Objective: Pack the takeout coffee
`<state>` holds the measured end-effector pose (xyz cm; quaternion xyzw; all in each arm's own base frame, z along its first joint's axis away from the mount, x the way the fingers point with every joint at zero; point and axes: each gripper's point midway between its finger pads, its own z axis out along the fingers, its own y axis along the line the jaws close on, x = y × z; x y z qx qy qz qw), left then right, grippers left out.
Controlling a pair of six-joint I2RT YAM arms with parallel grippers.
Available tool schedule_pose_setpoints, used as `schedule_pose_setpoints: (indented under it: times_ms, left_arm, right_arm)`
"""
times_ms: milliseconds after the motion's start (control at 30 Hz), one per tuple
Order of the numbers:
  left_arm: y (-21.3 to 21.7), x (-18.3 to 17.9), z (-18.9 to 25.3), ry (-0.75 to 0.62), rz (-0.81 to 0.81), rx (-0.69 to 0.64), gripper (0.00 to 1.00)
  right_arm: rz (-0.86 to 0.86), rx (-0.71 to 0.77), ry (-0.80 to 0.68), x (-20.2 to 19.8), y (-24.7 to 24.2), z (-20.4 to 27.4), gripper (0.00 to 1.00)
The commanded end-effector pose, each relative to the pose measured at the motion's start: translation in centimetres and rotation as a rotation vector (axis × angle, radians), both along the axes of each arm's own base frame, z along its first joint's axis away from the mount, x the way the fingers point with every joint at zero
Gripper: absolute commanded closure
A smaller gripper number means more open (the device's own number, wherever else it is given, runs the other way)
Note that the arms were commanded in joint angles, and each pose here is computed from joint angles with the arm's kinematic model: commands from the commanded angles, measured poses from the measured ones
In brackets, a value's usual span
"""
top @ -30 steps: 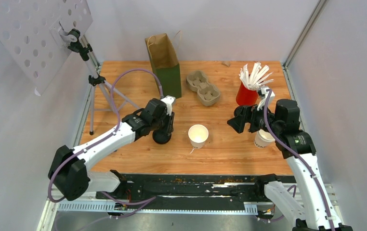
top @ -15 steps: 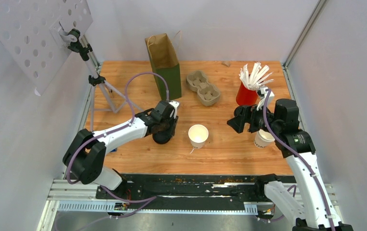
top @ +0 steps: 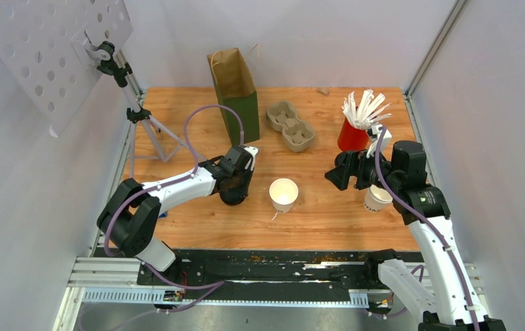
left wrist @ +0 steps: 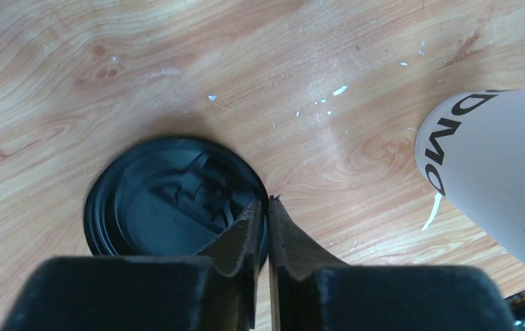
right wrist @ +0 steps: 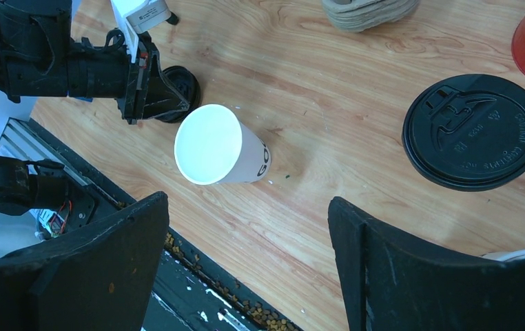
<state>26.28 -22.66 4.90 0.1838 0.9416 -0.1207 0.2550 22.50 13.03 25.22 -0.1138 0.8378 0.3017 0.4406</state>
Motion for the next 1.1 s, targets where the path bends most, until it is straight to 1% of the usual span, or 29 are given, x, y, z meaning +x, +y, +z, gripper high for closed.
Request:
schedule_pose_setpoints:
  times_ms: [0,33,67,200,333,433,500,600,733,867,900,967,1000,1067]
  left_arm:
    - [-1.0,1.2,1.3,-0.047,-0.014,-0.033,0.93]
    - [-1.1,1.1,1.6,-0.044,-0.017,-0.040,0.98]
    - [-1.1,1.0,2.0,-0.042,-0.017,-0.047,1.00]
    - [-0.9,0.6,4.2,-0.065,-0.011,-0.076,1.00]
    - [-0.5,-0.1,7.0,-0.087,0.000,-0.110,1.00]
    - [-0.6,-1.0,8.9,-0.087,-0.001,-0.162,1.00]
    - [-0.8,-1.6,10.2,-0.091,0.000,-0.207,1.00]
    - [-1.4,-2.6,13.0,-0.106,-0.004,-0.313,1.00]
    - [-2.6,-3.7,17.7,-0.135,-0.009,-0.493,1.00]
    - [-3.8,-4.9,22.3,-0.146,-0.017,-0.688,1.00]
    - [-4.1,-5.2,23.4,-0.141,-0.021,-0.737,1.00]
    - [-4.7,-5.9,25.4,-0.133,-0.032,-0.837,1.00]
    - [-5.0,-6.1,26.5,-0.131,-0.034,-0.892,1.00]
    - [-5.4,-6.7,28.8,-0.128,-0.042,-1.008,1.00]
  right_arm:
    - [0.003,-0.009,-0.031,0.1,0.0,0.8,0.15]
    - [0.003,-0.011,-0.030,0.1,-0.1,0.8,0.15]
    - [0.002,-0.011,-0.033,0.1,-0.1,0.8,0.15]
    - [0.000,-0.006,-0.044,0.0,-0.1,1.1,0.15]
    - [0.040,0.022,-0.079,-0.2,0.8,1.8,0.15]
    - [0.084,0.036,-0.139,-0.5,1.8,2.8,0.15]
    - [0.118,0.040,-0.220,-0.5,2.7,4.0,0.15]
    - [0.183,0.033,-0.366,-0.7,4.4,4.9,0.16]
    - [0.270,0.034,-0.583,-1.5,6.5,6.6,0.15]
    - [0.346,0.110,-0.726,-2.3,8.4,8.4,0.14]
    - [0.374,0.139,-0.785,-2.7,8.9,9.3,0.14]
    - [0.422,0.178,-0.855,-3.6,9.6,9.7,0.12]
    - [0.434,0.171,-0.903,-3.7,9.8,9.8,0.11]
    - [0.461,0.166,-0.932,-3.9,10.4,9.6,0.10]
